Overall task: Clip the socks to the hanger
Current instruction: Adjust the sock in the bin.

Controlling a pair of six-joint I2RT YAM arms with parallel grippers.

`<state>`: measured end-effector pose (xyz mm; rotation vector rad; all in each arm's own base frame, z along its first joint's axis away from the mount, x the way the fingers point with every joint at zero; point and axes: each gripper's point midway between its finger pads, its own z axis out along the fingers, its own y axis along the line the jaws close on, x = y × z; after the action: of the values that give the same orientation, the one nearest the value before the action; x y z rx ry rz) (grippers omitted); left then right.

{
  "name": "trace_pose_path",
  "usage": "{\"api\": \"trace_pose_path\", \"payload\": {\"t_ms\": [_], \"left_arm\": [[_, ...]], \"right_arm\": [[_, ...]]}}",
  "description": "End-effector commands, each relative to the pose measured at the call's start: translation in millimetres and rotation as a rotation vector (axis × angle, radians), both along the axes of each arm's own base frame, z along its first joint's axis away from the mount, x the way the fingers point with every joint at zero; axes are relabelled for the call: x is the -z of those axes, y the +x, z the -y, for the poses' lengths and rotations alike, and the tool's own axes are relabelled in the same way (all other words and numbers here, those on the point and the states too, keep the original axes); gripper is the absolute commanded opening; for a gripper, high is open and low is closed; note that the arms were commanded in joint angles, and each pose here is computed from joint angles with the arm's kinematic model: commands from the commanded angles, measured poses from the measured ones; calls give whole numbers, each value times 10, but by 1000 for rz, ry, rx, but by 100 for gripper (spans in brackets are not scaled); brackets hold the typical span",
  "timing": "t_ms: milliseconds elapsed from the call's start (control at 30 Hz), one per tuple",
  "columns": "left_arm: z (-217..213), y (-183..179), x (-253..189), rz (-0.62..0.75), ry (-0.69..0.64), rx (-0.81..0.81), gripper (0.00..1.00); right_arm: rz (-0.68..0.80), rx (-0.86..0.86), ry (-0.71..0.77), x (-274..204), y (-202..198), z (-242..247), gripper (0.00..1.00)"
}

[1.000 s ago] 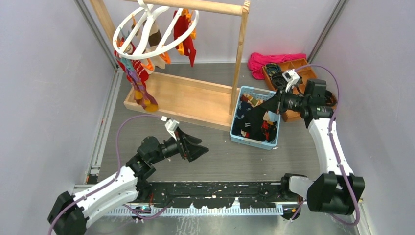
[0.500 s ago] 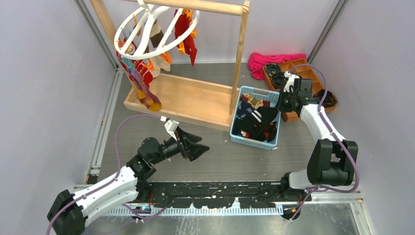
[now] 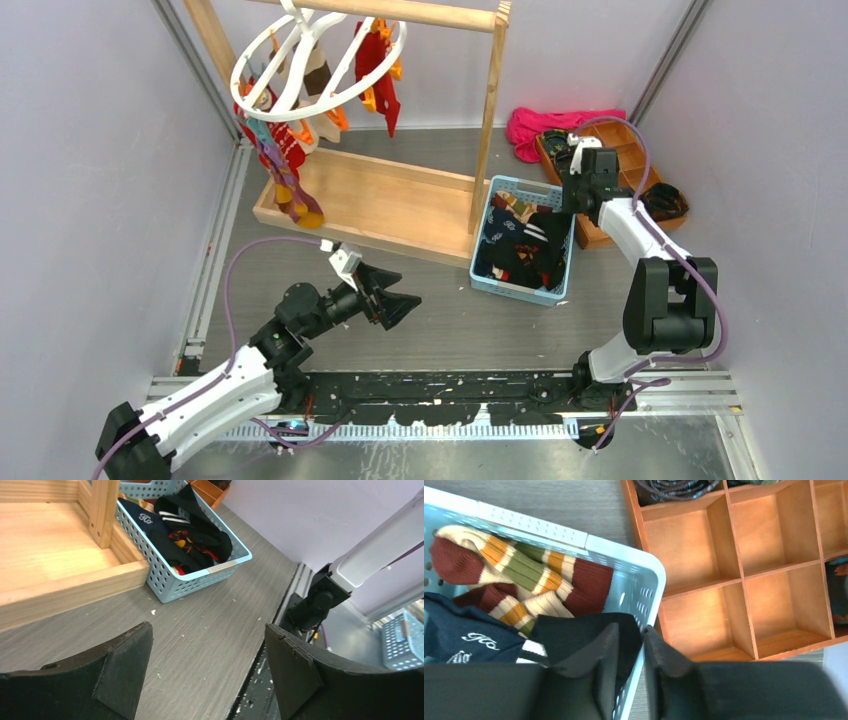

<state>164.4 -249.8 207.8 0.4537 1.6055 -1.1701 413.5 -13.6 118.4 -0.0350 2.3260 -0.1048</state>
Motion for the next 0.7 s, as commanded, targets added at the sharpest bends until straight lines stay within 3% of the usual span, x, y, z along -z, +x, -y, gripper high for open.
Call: {"api": "trace_pose_path", "payload": {"t_ms": [0, 67, 167, 233, 333, 400, 667], "left_arm": [[-25, 95, -280, 144, 8, -36, 84], [-7, 112, -302, 161, 11, -34, 84], [35, 126, -298, 170, 6, -22, 84], [56, 144, -286, 176, 4, -20, 84], [80, 173, -270, 192, 5, -21, 84], [94, 182, -262, 198, 7, -19, 84], [81, 203, -205, 197, 8, -31, 84]], "right_arm": [[127, -77, 12, -493, 230, -100, 40], [121, -163, 49, -568, 190, -336, 57], [151, -314, 99, -755, 68, -613, 70], [128, -538, 223, -774, -147, -1003, 77], [39, -669, 434, -623, -311, -1403, 77], [-49, -639, 500, -420, -252, -1504, 75], [-211, -418, 393, 300, 213, -1348, 66]]}}
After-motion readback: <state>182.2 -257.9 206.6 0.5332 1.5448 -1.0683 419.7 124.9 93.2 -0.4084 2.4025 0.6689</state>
